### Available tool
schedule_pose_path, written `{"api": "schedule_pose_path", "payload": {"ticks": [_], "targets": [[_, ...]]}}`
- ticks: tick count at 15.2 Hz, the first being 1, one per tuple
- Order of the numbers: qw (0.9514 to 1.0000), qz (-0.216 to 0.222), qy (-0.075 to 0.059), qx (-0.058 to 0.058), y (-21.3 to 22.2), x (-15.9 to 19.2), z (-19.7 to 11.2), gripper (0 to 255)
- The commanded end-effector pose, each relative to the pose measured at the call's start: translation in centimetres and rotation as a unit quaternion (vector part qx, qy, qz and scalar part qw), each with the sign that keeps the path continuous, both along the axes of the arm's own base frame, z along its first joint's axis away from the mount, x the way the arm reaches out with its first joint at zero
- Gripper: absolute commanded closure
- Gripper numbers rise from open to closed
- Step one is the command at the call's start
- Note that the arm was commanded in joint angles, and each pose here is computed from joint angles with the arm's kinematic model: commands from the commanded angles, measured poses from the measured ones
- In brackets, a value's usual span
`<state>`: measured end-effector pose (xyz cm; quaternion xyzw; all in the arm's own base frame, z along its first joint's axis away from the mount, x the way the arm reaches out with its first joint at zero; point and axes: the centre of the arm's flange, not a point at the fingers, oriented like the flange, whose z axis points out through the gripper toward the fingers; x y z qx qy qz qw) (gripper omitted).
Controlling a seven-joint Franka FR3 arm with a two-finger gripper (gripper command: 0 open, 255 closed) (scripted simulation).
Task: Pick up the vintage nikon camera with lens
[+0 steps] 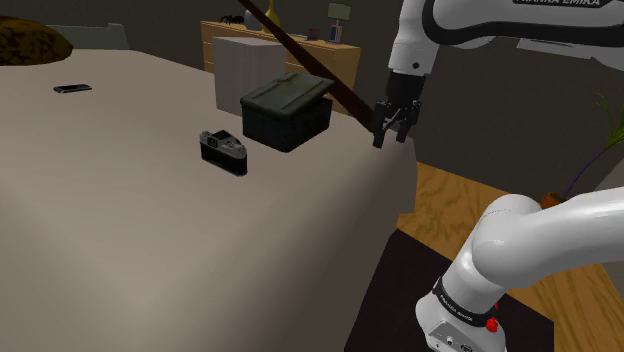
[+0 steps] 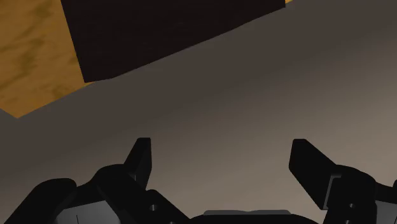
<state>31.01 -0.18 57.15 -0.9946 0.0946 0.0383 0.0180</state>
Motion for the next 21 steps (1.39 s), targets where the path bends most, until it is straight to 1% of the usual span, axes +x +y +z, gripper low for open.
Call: {"api": "schedule_pose_path", "payload": {"ticks": [1, 21], "targets": [[1.0000, 0.000, 0.000, 0.000, 0.0, 0.0, 0.0, 0], [0.9996, 0.014, 0.016, -0.018, 16.3, 21.6, -2.1, 0]]}}
